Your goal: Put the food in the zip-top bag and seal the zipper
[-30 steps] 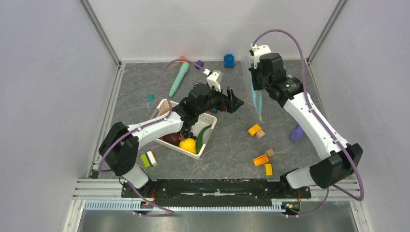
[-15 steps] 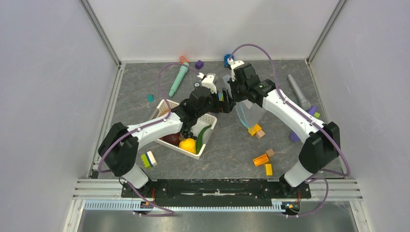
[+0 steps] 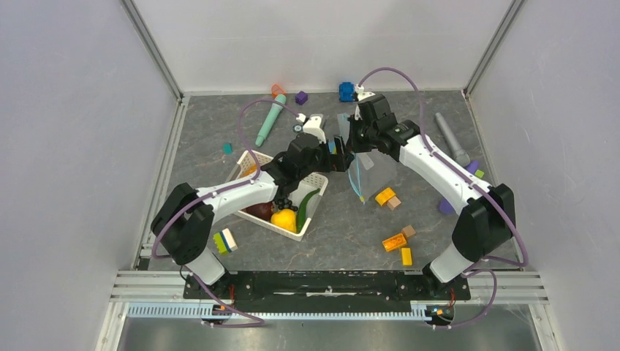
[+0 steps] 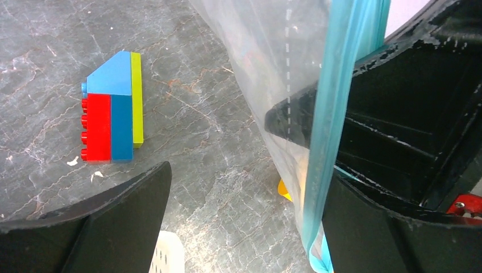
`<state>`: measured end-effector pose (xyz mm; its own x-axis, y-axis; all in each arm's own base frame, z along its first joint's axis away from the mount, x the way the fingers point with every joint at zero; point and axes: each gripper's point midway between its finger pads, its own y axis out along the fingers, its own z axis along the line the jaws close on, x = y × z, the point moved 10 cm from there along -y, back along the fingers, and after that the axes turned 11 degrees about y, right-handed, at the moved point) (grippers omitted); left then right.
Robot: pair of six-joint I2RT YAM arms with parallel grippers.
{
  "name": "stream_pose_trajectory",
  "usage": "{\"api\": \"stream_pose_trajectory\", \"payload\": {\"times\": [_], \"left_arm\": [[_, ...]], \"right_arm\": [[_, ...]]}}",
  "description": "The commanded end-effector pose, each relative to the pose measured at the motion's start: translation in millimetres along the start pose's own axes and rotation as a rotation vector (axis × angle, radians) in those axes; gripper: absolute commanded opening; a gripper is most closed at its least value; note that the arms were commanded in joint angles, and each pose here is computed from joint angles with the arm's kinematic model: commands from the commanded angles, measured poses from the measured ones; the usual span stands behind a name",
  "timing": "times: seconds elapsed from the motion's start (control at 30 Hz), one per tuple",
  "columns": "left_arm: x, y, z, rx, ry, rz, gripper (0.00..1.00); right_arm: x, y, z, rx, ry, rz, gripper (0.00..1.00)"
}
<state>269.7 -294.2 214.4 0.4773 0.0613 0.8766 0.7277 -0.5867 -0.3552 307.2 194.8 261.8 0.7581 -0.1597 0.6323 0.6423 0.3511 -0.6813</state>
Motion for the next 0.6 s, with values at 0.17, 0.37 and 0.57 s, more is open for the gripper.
{"api": "stream_pose_trajectory", "payload": {"times": [0.17,0.37,0.57], "left_arm": [[-0.8,11.3,4.6,0.070,-0.022,-0.028,0.50],[-4.0,1.0,23.8,0.266,0.023,-0.018,0.02],[-7.7,-10.0,47.4,0.459,0.058,0.014,0.02]], "right_arm": [[6.5,-13.7,-7.5,0.075,-0.029,-0.003,0.00],[9.1,-35.1,-36.0,-0.164,-0.204,-0.039,0.02],[24.4,-77.8,-73.7,-0.707,-0.290,-0.173,0.05]]}}
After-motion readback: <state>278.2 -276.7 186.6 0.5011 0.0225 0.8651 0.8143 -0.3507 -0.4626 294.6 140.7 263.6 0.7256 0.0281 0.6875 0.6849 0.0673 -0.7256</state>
